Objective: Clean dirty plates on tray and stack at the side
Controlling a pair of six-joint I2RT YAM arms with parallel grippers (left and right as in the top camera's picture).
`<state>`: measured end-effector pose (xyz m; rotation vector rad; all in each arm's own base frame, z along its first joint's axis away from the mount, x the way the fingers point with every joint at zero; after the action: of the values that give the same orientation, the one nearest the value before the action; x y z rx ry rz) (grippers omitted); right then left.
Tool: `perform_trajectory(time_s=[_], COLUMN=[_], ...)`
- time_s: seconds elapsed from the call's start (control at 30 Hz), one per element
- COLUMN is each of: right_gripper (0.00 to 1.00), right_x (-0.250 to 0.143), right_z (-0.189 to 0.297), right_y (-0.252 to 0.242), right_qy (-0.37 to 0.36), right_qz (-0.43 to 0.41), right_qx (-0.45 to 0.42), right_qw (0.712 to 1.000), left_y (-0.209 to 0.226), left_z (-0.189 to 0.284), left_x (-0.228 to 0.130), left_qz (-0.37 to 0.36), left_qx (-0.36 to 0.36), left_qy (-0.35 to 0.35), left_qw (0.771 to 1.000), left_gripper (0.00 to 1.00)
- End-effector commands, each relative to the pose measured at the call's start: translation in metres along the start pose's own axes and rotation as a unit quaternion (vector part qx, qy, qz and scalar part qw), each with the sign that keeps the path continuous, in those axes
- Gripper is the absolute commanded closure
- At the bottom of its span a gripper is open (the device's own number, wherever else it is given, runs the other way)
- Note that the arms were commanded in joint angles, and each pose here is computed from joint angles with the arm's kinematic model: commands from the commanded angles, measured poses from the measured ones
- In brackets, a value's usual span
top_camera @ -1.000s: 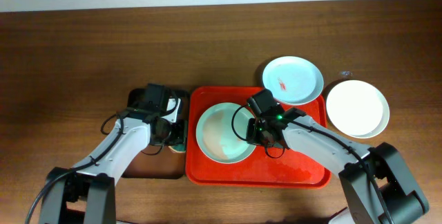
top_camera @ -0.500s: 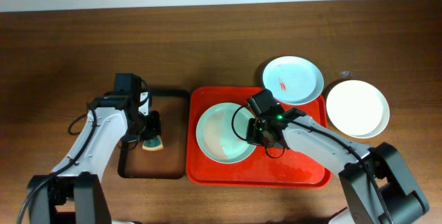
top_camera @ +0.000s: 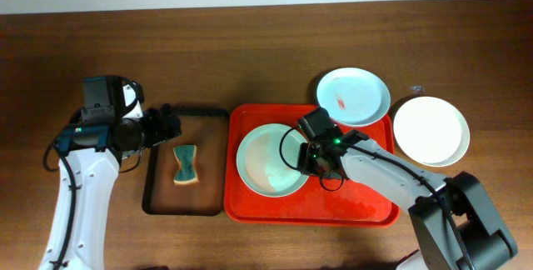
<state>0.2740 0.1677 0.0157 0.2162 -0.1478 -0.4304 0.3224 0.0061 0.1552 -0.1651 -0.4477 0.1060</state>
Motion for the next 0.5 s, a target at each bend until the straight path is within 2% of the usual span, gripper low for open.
perform_trajectory(time_s=[0.0, 0.03, 0.07, 0.47], right_gripper=[0.77, 0.93, 0.96, 0.96], right_x=[-0.0007, 0.0006, 0.0006, -0.0011], right_z=[-0.0049, -0.0049, -0.0049, -0.0017], right_y=[-0.0047, -0.0056, -0.0057, -0.0046], right_qy=[-0.003, -0.007, -0.006, 0.002], right_qz=[0.002, 0.002, 0.001, -0.003], right_qx=[-0.014, -0.017, -0.017, -0.017], right_qw=[1.0, 1.0, 1.0, 1.0], left_y=[-0.0021, -0.0021, -0.0021, -0.0021], left_z=[0.004, 0.004, 0.004, 0.004], left_x=[0.0047, 0.0047, 0.0047, 0.0047], left_qz=[0.006, 0.006, 0.006, 0.006], left_qx=[-0.005, -0.005, -0.005, -0.005], left_qy=[-0.008, -0.008, -0.008, -0.008], left_qw=[1.0, 1.0, 1.0, 1.0], left_gripper=[0.01, 0.01, 0.01, 0.01])
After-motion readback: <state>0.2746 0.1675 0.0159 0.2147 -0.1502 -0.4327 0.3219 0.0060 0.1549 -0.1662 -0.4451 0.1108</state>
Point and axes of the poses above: each gripper's point midway between its finger pads, its own z axis back along the fingers, its own y axis along the line the jaws close on, x = y × z, the point moved 1 cm from there along z, back along the fingers, and after that the axes turned 13 degrees about -z, right-handed, at the moved point
